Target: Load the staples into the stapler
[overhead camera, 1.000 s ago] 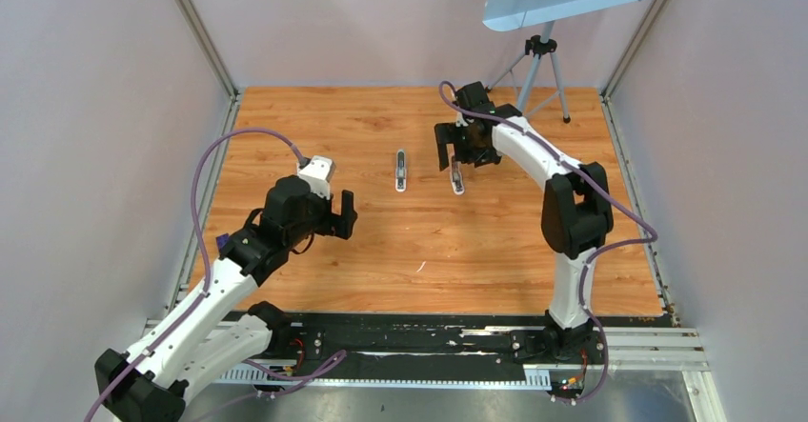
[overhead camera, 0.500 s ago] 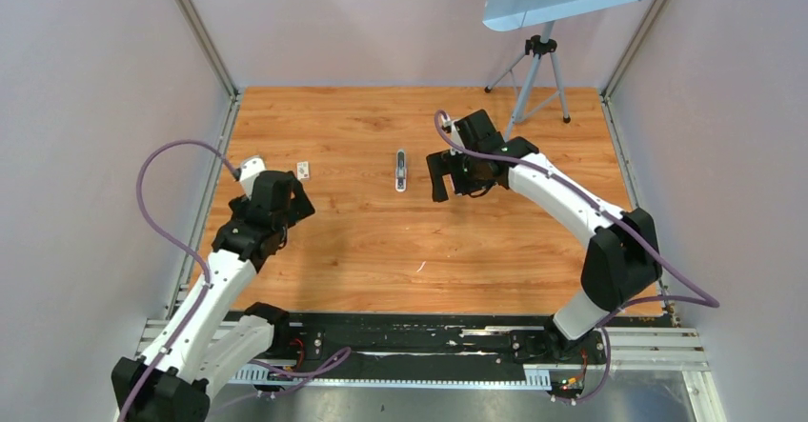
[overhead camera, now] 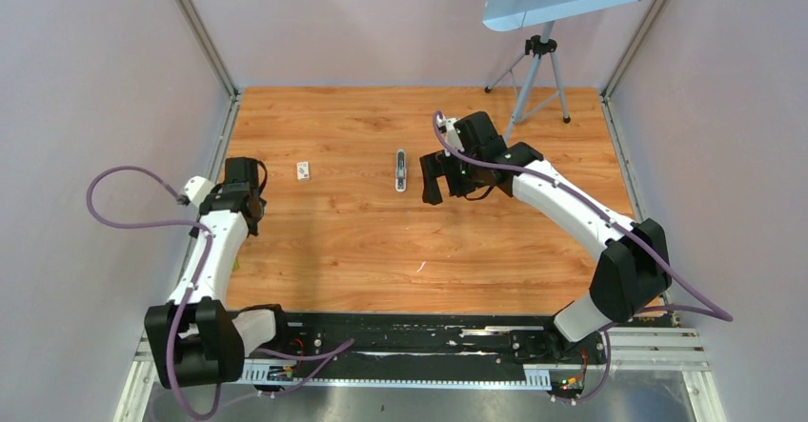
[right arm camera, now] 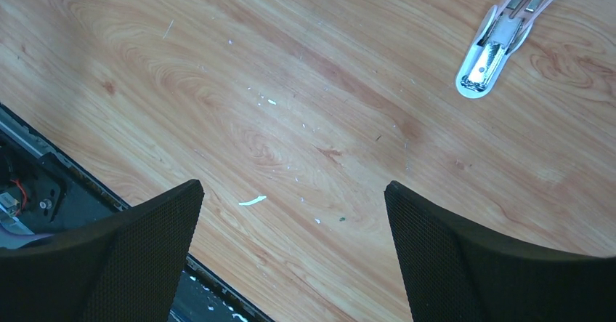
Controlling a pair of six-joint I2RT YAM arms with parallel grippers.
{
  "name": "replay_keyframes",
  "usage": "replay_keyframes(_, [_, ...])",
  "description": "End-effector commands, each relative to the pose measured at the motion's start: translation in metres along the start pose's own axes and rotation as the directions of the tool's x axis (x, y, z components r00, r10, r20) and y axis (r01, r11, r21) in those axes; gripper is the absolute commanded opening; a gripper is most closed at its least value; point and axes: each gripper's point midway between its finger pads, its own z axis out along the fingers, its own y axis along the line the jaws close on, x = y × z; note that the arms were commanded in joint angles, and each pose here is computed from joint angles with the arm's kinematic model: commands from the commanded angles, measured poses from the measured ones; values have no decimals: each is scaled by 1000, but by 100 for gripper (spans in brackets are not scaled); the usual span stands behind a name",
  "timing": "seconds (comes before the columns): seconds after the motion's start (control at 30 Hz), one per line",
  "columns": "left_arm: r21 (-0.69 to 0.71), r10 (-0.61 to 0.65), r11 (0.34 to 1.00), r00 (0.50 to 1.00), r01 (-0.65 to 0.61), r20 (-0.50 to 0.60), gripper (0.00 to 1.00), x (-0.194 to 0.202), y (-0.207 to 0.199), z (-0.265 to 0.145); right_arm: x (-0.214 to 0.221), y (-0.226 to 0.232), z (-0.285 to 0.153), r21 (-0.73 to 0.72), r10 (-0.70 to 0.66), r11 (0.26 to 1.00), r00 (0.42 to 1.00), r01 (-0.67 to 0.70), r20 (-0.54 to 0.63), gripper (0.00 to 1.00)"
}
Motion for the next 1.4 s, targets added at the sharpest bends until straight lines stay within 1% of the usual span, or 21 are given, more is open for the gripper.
replay_keyframes(0.0, [-106, -154, 982, 987, 158, 48, 100, -20, 22, 18, -12, 2, -14, 32, -5, 999, 998, 3, 55, 100])
replay_keyframes(0.07, [-126, -194, 971, 979, 201, 64, 100, -27, 30, 26, -14, 1, -17, 44, -4, 999, 998, 1, 69, 100])
replay_keyframes(0.1, [-100, -198, 974, 978, 203, 59, 100, -28, 26, 30, -15, 1, -19, 45, -7, 999, 997, 4, 74, 100])
replay_keyframes(0.13, [-24, -205, 978, 976, 207, 68, 100, -35, 9, 33, -16, 1, -21, 44, -11, 999, 997, 7, 78, 100])
replay_keyframes(0.17, [61, -176, 983, 982, 172, 69, 100, -40, -7, 34, -15, 2, -23, 45, -10, 999, 997, 6, 82, 100])
replay_keyframes(0.23, [217, -116, 971, 991, 98, 72, 96, -47, -40, 32, -16, 1, -25, 49, -4, 999, 996, 0, 90, 99])
replay_keyframes(0.27, [256, -94, 964, 993, 71, 77, 94, -50, -49, 32, -16, 2, -26, 48, -1, 999, 996, -3, 93, 99])
replay_keyframes(0.33, [247, -89, 966, 995, 73, 54, 92, -50, -55, 35, -16, 3, -25, 38, -1, 999, 996, -2, 93, 98])
replay_keyframes(0.43, [248, -65, 966, 997, 73, -40, 90, -37, -75, 45, -20, 6, -24, 29, -7, 1000, 995, 4, 98, 97])
replay_keyframes(0.47, [272, -37, 961, 998, 47, -43, 89, -35, -87, 45, -22, 6, -24, 27, -12, 1000, 995, 9, 99, 97])
replay_keyframes(0.53, [313, 64, 948, 998, -55, -19, 88, -32, -111, 44, -26, 7, -25, 23, -27, 999, 994, 25, 106, 96])
replay_keyframes(0.6, [345, 162, 926, 987, -156, 12, 88, -30, -133, 40, -30, 7, -27, 26, -39, 999, 992, 37, 117, 97])
replay_keyframes(0.67, [385, 236, 895, 972, -227, 25, 88, -23, -154, 34, -34, 9, -30, 21, -51, 999, 990, 49, 129, 96])
replay_keyframes(0.73, [410, 237, 885, 971, -223, 15, 88, -17, -165, 33, -35, 8, -32, 26, -65, 998, 989, 62, 135, 96])
replay_keyframes(0.83, [502, 252, 835, 968, -226, 17, 85, -8, -187, 28, -35, 6, -33, 38, -75, 997, 988, 70, 138, 96])
replay_keyframes(0.97, [530, 378, 771, 924, -353, 66, 83, -3, -209, 31, -32, 7, -34, 31, -84, 996, 987, 80, 138, 96])
replay_keyframes(1.0, [529, 425, 754, 903, -390, 60, 82, 4, -211, 36, -32, 6, -35, 33, -87, 996, 986, 83, 141, 96])
replay_keyframes(1.07, [538, 478, 726, 877, -429, 54, 80, 12, -217, 40, -32, 7, -36, 33, -93, 995, 985, 89, 145, 96])
replay_keyframes(1.23, [559, 554, 670, 830, -490, 63, 73, 36, -231, 49, -35, 5, -42, 51, -124, 992, 979, 117, 162, 96])
replay_keyframes(1.3, [557, 594, 639, 801, -531, 82, 72, 50, -237, 46, -37, 3, -46, 66, -132, 990, 976, 122, 172, 96])
replay_keyframes(1.37, [542, 614, 632, 784, -555, 87, 73, 58, -239, 50, -37, 2, -49, 75, -134, 990, 974, 122, 182, 96])
